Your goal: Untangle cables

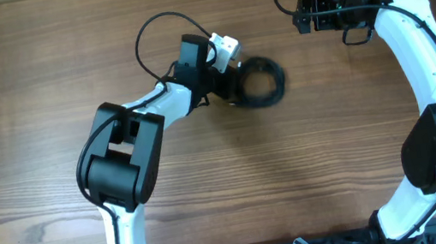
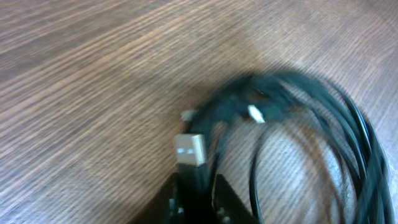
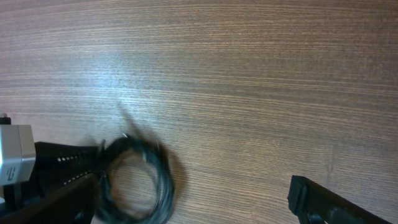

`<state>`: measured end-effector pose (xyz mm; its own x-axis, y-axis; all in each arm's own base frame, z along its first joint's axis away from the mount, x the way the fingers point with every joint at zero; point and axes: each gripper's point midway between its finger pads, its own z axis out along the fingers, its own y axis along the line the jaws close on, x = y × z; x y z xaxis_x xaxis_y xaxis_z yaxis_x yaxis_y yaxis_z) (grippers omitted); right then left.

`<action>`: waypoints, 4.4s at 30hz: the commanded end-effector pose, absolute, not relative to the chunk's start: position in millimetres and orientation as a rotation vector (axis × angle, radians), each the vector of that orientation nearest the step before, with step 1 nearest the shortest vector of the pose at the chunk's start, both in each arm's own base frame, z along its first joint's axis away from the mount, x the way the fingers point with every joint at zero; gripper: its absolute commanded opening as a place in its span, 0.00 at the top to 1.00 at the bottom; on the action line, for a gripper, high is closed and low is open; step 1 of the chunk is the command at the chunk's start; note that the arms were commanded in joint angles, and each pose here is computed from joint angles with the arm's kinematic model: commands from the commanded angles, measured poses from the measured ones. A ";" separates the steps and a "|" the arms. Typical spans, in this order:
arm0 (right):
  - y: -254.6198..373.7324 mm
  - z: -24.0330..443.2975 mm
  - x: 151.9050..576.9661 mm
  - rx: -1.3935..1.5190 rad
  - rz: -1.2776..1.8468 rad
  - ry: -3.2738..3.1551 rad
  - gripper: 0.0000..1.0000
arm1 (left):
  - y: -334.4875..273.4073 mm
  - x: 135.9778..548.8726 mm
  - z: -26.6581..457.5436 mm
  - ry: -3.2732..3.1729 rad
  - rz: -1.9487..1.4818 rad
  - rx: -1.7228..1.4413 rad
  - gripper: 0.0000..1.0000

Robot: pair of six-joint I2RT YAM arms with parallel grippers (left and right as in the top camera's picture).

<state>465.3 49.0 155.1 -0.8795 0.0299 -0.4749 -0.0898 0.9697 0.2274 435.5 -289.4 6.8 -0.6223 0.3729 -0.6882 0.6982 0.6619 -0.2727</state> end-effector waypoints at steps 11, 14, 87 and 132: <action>55.4 144.1 462.9 0.026 0.384 2.661 0.00 | -277.3 453.0 65.6 2.181 -0.712 0.758 0.95; 58.9 144.1 461.0 0.021 0.412 2.665 0.00 | -258.4 464.5 99.2 2.131 -0.685 0.711 0.95; 243.1 35.4 415.6 0.248 0.596 2.661 0.03 | -199.7 443.3 352.7 1.724 -0.653 0.559 0.92; 269.7 41.8 411.1 0.462 0.682 2.619 0.42 | -199.3 441.8 346.2 1.751 -0.653 0.563 0.92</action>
<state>414.8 266.6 48.8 -0.8729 0.3927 -0.2895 0.1935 0.8235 0.5333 447.9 -196.7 322.8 -0.3029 0.0573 -0.9513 0.6431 0.7489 -0.1596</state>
